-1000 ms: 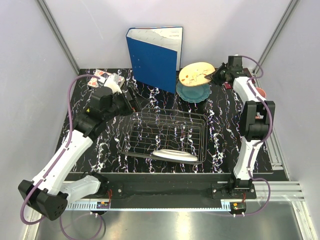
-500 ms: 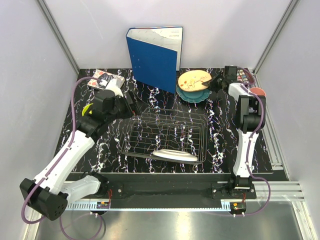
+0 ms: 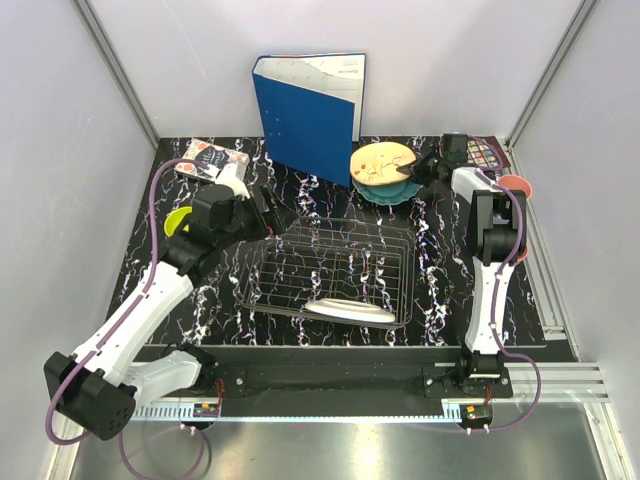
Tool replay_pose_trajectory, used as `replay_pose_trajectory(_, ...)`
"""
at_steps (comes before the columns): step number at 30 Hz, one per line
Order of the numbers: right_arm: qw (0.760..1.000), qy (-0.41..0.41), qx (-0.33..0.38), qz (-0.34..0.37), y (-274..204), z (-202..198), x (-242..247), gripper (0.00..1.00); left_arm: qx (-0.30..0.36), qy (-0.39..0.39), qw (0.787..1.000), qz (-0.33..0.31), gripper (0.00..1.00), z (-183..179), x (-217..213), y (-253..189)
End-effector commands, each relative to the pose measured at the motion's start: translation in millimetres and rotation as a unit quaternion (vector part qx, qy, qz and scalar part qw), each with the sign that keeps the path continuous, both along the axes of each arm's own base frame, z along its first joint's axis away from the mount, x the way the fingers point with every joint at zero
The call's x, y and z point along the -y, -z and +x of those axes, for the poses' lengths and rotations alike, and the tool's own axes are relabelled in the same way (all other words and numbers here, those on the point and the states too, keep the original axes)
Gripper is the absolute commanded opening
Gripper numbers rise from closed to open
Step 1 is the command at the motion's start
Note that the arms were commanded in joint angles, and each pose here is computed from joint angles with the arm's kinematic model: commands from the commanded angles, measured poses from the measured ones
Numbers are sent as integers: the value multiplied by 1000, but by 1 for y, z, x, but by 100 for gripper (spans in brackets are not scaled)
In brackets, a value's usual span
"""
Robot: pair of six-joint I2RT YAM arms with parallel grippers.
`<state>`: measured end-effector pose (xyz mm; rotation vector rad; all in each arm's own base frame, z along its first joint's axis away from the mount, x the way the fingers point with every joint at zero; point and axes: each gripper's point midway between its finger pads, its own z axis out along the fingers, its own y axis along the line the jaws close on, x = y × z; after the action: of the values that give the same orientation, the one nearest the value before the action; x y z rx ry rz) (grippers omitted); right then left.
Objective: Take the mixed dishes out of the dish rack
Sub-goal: Place the plate at the center of the board.
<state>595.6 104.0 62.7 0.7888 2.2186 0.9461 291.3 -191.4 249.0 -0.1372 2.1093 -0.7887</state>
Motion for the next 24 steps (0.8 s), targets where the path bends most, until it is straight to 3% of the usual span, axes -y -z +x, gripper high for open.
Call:
replay_pose_trajectory(1,999,-23,40,16,-35,2,-22,6,14,4,1000,-11,99,7,6,-8)
replay_pose_trajectory(3,999,-21,34,10,-35,-2,-21,22,9,3,1000,-9,99,7,6,-6)
replay_pose_trajectory(4,999,-20,27,8,-33,-6,-20,38,4,3,1000,-7,99,8,7,-3)
replay_pose_trajectory(5,1000,-17,26,4,-33,-7,-18,44,3,4,1000,-9,99,9,8,-3)
replay_pose_trajectory(8,1000,-12,22,-6,-38,-12,-14,55,-7,4,1000,-10,99,10,10,1)
replay_pose_trajectory(16,999,7,0,-35,-42,-27,-4,73,-13,8,1000,-10,99,7,10,2)
replay_pose_trajectory(21,997,24,6,-67,-70,-34,8,96,-6,7,1000,-4,99,4,7,1)
replay_pose_trajectory(24,996,25,-10,-91,-77,-38,15,100,-10,10,1000,-3,99,4,7,3)
